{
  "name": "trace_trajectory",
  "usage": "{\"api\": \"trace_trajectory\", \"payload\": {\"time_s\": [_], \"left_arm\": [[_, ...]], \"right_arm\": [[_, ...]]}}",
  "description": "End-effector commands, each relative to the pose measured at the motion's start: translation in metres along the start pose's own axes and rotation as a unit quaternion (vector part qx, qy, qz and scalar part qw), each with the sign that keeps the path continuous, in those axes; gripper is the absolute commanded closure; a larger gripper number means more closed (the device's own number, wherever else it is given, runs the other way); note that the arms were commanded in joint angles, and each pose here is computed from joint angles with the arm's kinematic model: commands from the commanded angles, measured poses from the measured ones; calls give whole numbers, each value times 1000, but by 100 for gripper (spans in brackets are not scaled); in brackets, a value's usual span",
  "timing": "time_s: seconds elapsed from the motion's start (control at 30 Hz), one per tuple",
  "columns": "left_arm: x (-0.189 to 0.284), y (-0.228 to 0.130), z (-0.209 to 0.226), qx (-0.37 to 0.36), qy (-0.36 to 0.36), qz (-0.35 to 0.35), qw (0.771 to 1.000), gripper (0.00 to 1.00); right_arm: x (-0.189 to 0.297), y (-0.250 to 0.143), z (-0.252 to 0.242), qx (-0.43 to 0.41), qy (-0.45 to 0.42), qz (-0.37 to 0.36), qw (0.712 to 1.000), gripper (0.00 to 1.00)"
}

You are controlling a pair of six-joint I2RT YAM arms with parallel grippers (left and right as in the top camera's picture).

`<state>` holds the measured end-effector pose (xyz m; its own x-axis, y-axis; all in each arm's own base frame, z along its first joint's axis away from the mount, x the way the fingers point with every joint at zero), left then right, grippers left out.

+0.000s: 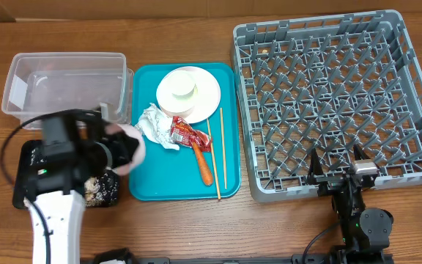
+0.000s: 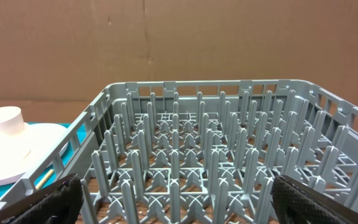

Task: Sort waste into correct bins and load items into the dishwasher
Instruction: 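Carry the empty pink bowl back and set it on the teal tray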

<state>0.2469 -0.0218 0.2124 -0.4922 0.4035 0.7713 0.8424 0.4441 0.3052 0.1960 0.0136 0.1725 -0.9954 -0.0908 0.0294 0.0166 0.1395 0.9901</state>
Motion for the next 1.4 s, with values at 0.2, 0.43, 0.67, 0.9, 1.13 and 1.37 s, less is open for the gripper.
{"api": "trace_trajectory", "payload": {"time_s": [0.2, 0.43, 0.67, 0.9, 1.13, 1.37], "left_arm": [[-41, -38, -14, -117, 133, 75, 981, 96], [-84, -59, -18, -140, 153, 150, 967, 96], [-113, -63, -7, -135, 175, 184, 958, 96], [-118, -64, -5, -135, 180, 188, 956, 71], [-116, -59, -13, -135, 168, 185, 959, 47], [-98, -10, -54, -176, 155, 101, 967, 45]], "right_arm": [[0, -1, 0, 1, -1, -3, 1000, 0], [0, -1, 0, 1, -1, -3, 1000, 0], [0, -1, 0, 1, -1, -4, 1000, 0], [0, -1, 0, 1, -1, -3, 1000, 0], [0, -1, 0, 1, -1, -3, 1000, 0], [0, -1, 0, 1, -1, -3, 1000, 0]]}}
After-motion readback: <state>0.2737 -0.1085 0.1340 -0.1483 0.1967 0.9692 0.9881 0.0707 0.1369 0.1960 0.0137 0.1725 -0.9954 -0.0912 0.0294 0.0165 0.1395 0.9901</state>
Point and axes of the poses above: each gripper's point midway between its finger pads, its own x axis back along the fingers, its own z axis along the line the jaws close on, y = z × x, the point moved 5 cm from there along x, back along the fingers, and after that the axes turned 9 degrees about x, right-handed, at the moved point
